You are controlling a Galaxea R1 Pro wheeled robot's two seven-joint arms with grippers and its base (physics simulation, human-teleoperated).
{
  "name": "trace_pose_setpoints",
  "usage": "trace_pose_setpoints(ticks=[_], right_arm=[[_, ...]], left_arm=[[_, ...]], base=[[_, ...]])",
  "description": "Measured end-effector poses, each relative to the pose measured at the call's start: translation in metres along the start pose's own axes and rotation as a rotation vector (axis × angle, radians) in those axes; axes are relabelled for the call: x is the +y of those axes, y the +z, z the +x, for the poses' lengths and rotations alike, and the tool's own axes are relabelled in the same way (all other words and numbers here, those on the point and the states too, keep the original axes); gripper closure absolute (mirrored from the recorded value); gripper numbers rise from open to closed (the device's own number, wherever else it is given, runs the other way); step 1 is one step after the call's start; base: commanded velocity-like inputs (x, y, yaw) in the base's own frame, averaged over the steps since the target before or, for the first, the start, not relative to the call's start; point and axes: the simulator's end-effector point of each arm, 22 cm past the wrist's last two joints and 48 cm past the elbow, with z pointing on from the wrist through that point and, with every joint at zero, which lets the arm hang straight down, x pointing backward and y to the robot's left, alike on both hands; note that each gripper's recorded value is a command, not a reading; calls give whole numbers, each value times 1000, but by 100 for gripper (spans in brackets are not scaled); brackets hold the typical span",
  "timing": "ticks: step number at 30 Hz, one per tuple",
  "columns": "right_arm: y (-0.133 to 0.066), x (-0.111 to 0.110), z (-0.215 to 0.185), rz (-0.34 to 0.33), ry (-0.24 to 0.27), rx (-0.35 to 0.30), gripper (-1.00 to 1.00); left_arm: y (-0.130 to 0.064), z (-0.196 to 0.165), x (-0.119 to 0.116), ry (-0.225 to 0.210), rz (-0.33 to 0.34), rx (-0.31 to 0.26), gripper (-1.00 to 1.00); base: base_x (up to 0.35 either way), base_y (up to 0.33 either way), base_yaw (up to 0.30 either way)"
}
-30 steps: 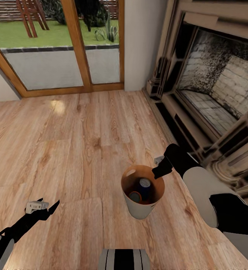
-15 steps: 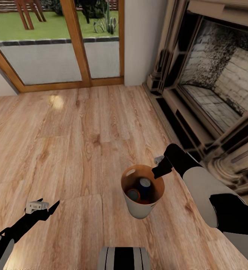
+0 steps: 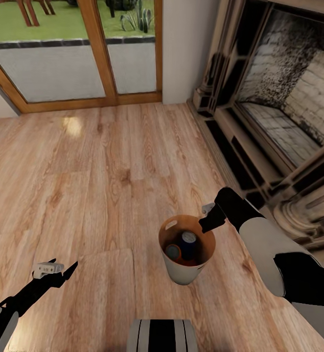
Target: Put the three can of soda from the living room inside the tash can in the kitchen.
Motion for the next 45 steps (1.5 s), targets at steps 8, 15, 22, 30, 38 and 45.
trace_pose_setpoints(ticks=[8, 15, 22, 30, 38, 45], right_arm=[[21, -3, 5, -11, 5, 29, 100], [21, -3, 5, -12, 5, 29, 100], [27, -8, 4, -38, 28, 43, 100], [28, -12, 3, -54, 34, 46, 100], [28, -12, 3, -55, 35, 46, 100], [41, -2, 6, -40, 25, 46, -100]], left_arm=[[4, 17, 1, -5, -2, 32, -100], [4, 21, 2, -11, -3, 39, -100], [7, 37, 2, -17, -1, 68, -100], [8, 44, 2, -20, -1, 80, -100], [8, 44, 2, -20, 0, 80, -100], [8, 44, 2, -20, 0, 81, -100]], base=[[0, 0, 0], [0, 0, 0], [0, 0, 0], [0, 0, 0], [0, 0, 0], [0, 0, 0]])
